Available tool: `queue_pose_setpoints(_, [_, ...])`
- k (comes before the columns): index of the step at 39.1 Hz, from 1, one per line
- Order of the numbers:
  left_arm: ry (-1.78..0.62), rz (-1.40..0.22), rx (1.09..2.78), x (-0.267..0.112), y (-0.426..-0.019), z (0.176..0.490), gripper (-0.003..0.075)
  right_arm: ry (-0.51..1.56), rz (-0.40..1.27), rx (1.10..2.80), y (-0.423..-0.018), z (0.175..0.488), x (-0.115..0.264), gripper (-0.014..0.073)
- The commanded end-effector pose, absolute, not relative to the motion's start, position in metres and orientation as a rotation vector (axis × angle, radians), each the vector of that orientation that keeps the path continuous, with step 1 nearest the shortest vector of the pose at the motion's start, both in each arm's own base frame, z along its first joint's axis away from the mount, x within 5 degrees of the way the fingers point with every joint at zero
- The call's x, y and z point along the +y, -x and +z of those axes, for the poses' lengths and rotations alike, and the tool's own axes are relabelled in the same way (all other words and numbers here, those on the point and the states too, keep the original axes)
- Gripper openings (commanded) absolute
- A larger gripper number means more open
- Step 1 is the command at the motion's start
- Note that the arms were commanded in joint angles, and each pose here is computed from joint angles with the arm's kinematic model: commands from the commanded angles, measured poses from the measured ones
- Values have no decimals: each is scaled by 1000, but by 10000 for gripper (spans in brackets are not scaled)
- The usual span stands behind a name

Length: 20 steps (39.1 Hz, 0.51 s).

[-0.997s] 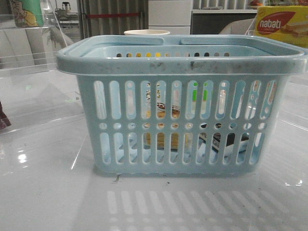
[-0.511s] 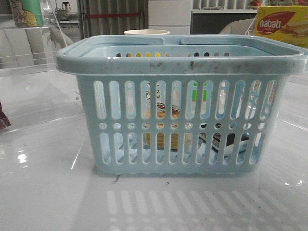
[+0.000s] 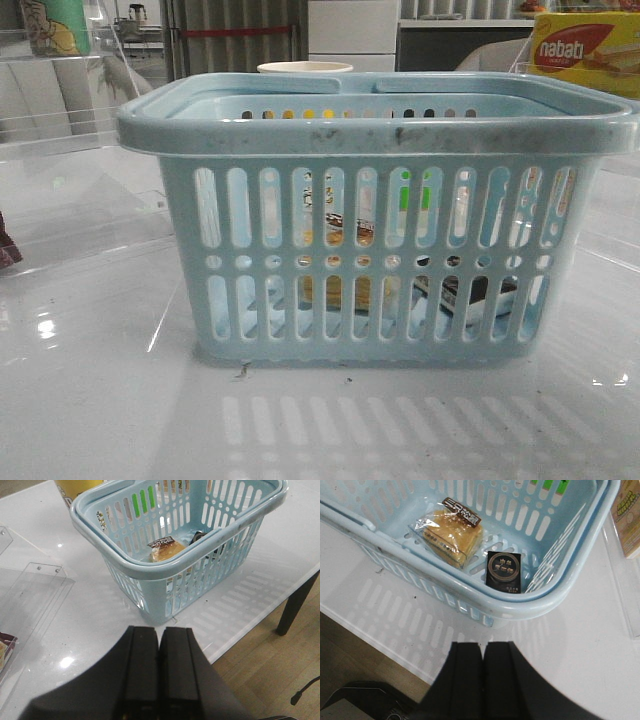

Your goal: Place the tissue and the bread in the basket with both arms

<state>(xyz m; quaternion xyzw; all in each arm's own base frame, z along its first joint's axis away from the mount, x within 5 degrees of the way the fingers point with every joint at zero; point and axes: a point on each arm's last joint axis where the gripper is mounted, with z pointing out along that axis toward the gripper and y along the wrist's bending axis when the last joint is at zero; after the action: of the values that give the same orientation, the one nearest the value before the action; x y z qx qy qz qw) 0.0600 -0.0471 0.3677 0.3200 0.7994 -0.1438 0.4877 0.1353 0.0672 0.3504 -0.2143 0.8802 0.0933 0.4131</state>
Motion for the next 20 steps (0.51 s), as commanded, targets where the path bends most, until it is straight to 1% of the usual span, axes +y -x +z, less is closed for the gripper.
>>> queue_pose_setpoints(1, [-746,-388,1853,-49,-61,382,91,527,240,2121,-138,363,68,29])
queue_pose_setpoints(12, [-734,-391,1844,-47,-59,382,91,527,240,2121,-138,363,68,29])
queue_pose_setpoints(20, [-566,-325,1778,-31,-53,379,91,527,240,2121,-138,363,68,29])
